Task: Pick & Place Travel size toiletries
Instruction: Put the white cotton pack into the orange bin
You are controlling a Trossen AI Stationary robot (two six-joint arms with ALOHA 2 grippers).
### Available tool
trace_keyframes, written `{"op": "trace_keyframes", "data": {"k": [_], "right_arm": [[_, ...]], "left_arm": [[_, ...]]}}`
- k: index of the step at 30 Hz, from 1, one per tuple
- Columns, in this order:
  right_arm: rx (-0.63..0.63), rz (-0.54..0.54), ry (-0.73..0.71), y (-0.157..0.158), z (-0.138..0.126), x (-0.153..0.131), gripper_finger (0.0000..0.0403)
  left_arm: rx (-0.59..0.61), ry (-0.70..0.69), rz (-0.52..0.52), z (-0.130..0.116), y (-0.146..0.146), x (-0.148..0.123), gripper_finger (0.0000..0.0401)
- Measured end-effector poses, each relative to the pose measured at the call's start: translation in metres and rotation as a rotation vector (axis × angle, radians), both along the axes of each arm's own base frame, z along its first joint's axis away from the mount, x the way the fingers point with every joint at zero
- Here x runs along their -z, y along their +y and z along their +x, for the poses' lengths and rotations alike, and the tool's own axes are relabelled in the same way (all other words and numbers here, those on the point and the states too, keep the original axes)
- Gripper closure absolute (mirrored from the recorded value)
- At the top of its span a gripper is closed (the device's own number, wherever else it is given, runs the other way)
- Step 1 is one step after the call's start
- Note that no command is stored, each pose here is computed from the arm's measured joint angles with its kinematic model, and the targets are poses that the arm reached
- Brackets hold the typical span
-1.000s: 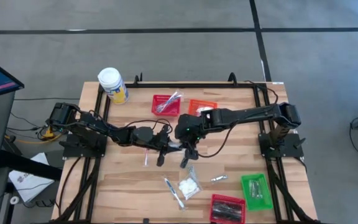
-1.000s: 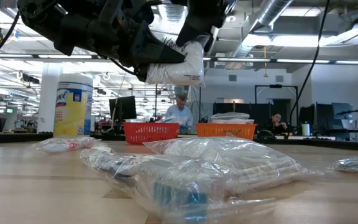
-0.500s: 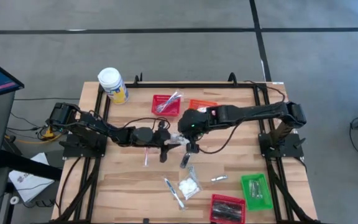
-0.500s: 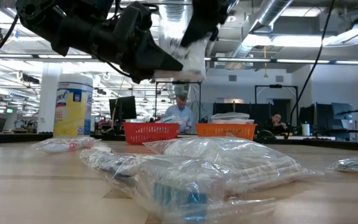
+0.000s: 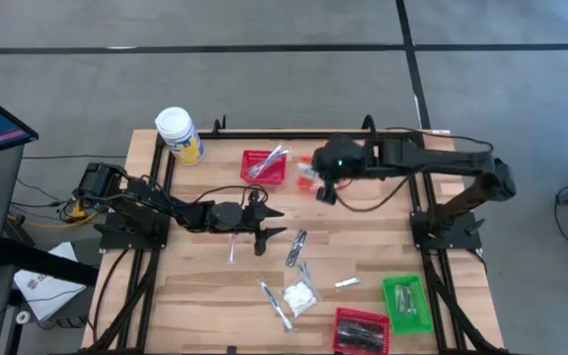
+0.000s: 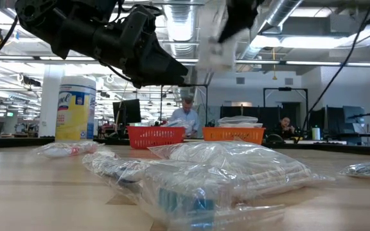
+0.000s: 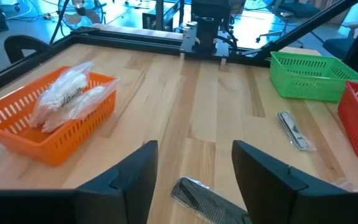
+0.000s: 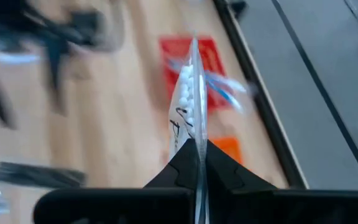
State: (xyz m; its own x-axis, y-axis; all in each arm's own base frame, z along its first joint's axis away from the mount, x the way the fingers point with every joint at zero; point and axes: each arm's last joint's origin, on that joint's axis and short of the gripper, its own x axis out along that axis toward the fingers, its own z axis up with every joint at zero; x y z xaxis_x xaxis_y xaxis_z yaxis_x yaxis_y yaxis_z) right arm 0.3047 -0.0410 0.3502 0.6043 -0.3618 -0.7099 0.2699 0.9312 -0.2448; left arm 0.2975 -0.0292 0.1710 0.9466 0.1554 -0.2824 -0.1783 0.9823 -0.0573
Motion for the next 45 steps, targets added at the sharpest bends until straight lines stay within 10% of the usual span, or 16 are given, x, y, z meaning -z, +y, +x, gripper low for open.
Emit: {"op": "trace_keyframes", "data": {"k": [17,45], "right_arm": [[0.051,0.097,0.089,-0.113,-0.052,0.072,0.0403],[-0.008,0.165,0.259,-0.133,-0.037,0.127,0.0396]], "left_arm": [[-0.002,-0.003,0.006,0.000,0.000,0.000,0.0204],[0.004,-0.006,0.006,0.000,0.000,-0.001,0.0210]]}}
